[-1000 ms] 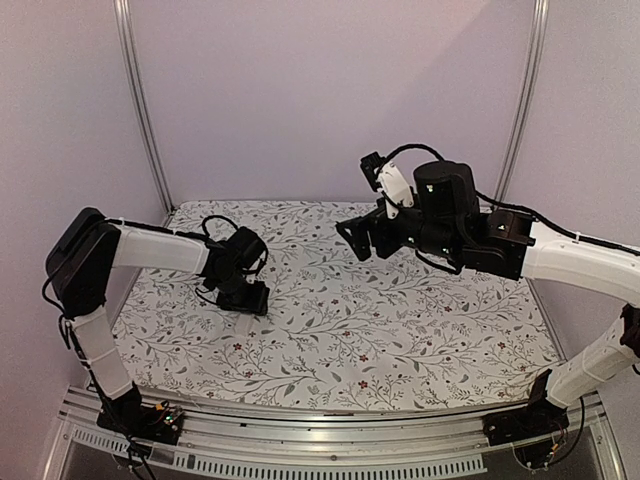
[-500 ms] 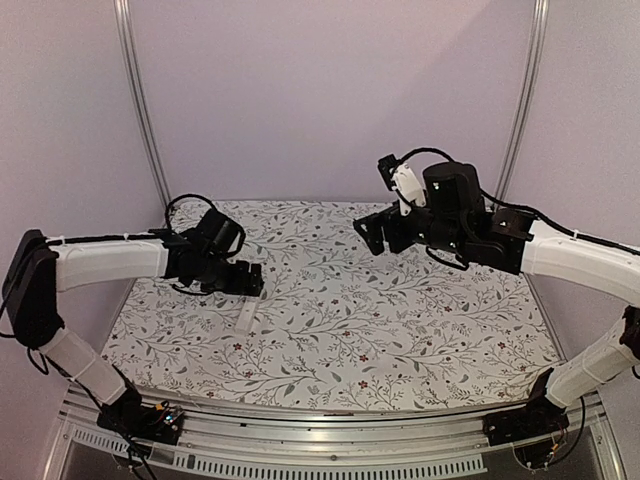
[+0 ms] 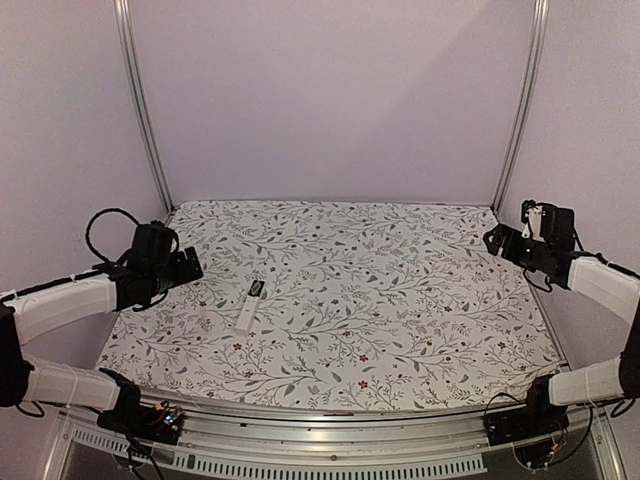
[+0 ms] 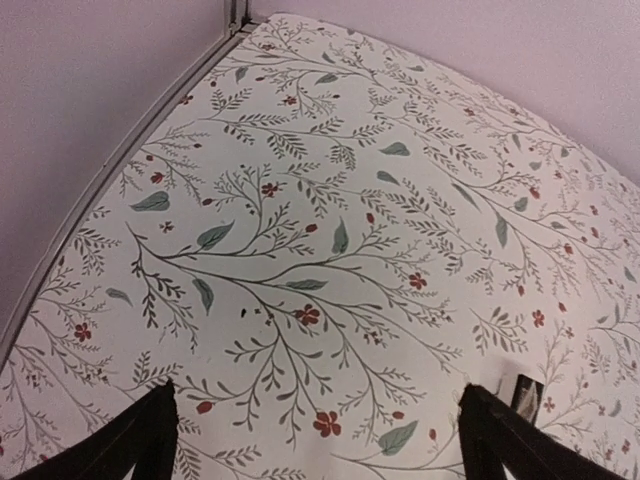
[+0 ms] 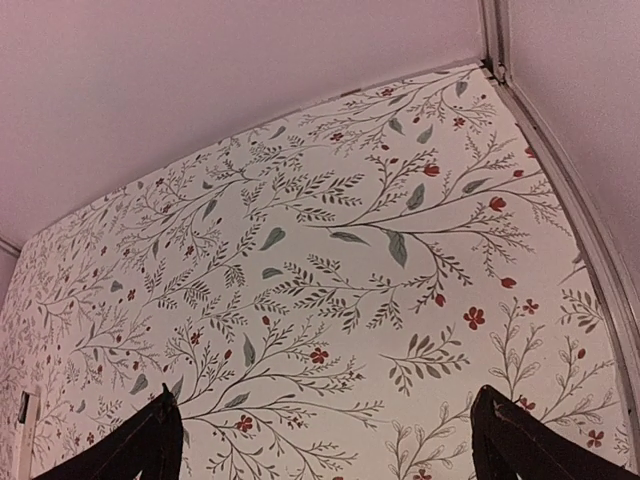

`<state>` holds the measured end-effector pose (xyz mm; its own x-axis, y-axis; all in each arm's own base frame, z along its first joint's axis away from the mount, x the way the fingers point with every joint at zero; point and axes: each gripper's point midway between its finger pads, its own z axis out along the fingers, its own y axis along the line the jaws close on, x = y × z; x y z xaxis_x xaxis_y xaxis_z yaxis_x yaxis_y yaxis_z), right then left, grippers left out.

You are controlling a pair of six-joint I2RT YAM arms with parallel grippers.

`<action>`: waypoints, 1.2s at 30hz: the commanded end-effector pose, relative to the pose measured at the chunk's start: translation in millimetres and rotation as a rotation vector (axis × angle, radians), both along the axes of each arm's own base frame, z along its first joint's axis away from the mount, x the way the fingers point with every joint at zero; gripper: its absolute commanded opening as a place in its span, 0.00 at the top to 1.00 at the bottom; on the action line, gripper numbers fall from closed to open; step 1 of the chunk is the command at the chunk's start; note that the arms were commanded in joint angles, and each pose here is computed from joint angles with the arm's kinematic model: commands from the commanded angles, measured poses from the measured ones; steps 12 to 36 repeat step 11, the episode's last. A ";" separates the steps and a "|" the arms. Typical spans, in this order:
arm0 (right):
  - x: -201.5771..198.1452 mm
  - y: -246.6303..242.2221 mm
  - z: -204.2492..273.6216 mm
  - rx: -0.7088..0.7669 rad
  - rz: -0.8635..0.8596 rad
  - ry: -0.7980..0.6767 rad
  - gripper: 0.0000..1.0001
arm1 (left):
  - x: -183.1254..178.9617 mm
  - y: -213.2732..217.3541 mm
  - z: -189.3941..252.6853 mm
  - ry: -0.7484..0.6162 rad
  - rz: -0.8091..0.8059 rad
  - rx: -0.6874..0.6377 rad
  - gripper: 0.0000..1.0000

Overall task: Load the batteries into the remote control
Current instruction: Reset both arms

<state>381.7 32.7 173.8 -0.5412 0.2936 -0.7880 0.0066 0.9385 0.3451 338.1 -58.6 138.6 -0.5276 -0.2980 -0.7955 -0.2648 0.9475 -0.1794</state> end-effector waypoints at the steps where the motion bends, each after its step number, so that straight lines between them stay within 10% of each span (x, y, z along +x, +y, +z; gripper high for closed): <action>1: -11.0 -25.9 9.7 0.202 -0.076 -0.081 0.01 | -8.6 43.3 -10.6 -0.031 0.176 -0.001 0.02; 36: -18.7 -40.0 -16.0 0.195 -0.169 -0.053 0.01 | -17.4 60.0 -20.2 -0.065 0.216 0.055 0.02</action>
